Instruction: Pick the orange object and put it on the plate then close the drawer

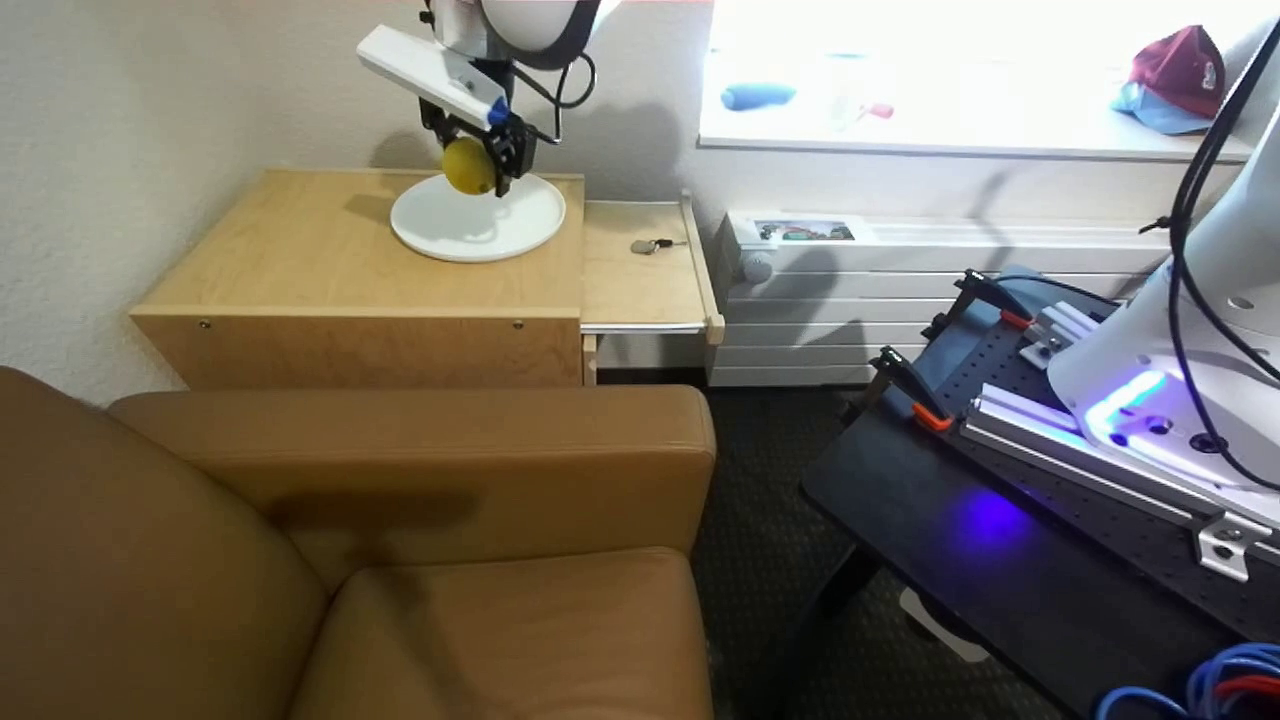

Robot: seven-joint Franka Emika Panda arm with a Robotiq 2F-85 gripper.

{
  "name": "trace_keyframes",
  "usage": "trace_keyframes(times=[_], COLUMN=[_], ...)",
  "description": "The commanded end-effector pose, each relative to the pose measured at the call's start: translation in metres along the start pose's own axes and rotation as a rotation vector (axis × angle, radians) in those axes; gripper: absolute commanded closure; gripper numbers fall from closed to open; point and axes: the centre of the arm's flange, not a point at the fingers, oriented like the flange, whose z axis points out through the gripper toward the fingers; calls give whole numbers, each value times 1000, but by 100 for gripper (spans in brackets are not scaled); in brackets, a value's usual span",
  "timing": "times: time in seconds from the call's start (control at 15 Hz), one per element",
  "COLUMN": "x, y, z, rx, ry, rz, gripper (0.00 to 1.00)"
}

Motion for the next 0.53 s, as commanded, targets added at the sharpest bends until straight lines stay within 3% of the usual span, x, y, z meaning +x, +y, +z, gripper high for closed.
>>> trace_keyframes(times=[0.0, 0.07, 0.47], x=[0, -1, 41], y=[1, 2, -24], z=[3, 3, 62], rx=[-4, -5, -40], ry=[0, 0, 102], rz=[-1, -2, 308], gripper=[24, 49, 49])
